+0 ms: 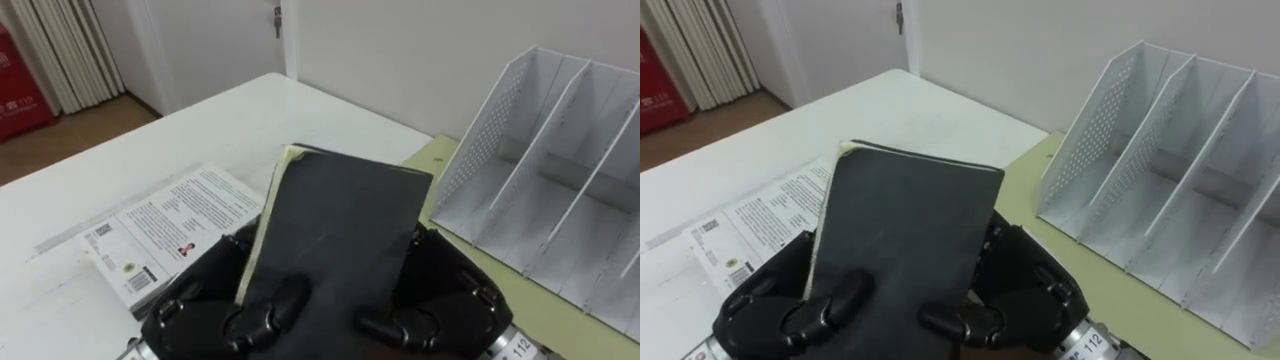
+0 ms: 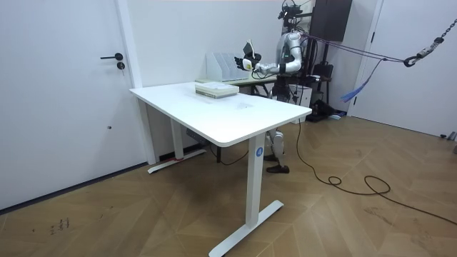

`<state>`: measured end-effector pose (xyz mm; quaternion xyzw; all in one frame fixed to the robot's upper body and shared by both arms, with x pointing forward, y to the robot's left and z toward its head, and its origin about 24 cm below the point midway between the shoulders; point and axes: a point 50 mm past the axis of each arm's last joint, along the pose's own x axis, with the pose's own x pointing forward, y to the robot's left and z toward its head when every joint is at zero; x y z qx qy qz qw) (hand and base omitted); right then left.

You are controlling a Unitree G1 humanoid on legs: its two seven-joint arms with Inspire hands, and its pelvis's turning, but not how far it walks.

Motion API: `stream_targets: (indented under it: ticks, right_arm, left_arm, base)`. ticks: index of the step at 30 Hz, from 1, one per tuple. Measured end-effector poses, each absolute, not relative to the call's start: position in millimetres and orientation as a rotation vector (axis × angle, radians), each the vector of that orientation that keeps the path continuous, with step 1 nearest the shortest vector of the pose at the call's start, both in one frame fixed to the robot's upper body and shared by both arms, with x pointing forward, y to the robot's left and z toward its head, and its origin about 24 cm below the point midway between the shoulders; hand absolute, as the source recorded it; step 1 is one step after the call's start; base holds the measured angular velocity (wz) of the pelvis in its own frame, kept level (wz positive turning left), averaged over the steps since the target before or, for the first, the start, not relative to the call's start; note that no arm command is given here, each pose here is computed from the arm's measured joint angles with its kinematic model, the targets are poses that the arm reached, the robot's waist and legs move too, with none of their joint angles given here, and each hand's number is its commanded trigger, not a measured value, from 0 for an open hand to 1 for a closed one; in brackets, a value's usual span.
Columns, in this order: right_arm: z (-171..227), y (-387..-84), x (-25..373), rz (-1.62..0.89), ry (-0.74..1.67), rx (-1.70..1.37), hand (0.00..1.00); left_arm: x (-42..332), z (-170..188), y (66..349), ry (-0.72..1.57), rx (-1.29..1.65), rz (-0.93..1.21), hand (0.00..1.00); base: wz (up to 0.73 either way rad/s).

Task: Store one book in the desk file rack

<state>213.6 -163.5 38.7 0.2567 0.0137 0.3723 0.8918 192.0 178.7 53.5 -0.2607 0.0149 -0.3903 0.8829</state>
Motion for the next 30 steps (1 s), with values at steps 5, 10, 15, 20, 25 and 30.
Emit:
stream_targets:
  ticks: [5,10,15,20,25,30]
  right_arm:
    - [39.7,-166.3,213.0,0.785,0.032,0.515,1.00]
    - [39.7,-166.5,212.7,0.790,0.032,0.515,1.00]
    - [40.2,-167.3,212.1,0.806,0.031,0.509,1.00]
    - [40.4,-166.4,211.0,0.833,0.033,0.507,1.00]
    - [41.2,-164.6,210.6,0.845,0.031,0.505,1.00]
    - [41.9,-163.7,209.9,0.866,0.029,0.506,1.00]
  left_arm:
    - [191.2,43.3,188.3,0.088,-0.524,-0.792,1.00]
    - [190.7,40.8,191.1,0.116,-0.472,-0.796,1.00]
    - [190.2,41.0,191.3,0.115,-0.463,-0.810,1.00]
    - [190.2,41.5,193.1,0.117,-0.443,-0.818,1.00]
    - [189.5,39.4,194.0,0.123,-0.450,-0.824,1.00]
    - [189.1,40.1,193.9,0.116,-0.454,-0.841,1.00]
  base:
    - [-0.11]
    - [0.00]
    - [0.00]
    - [0.00]
    - [0.00]
    - [0.00]
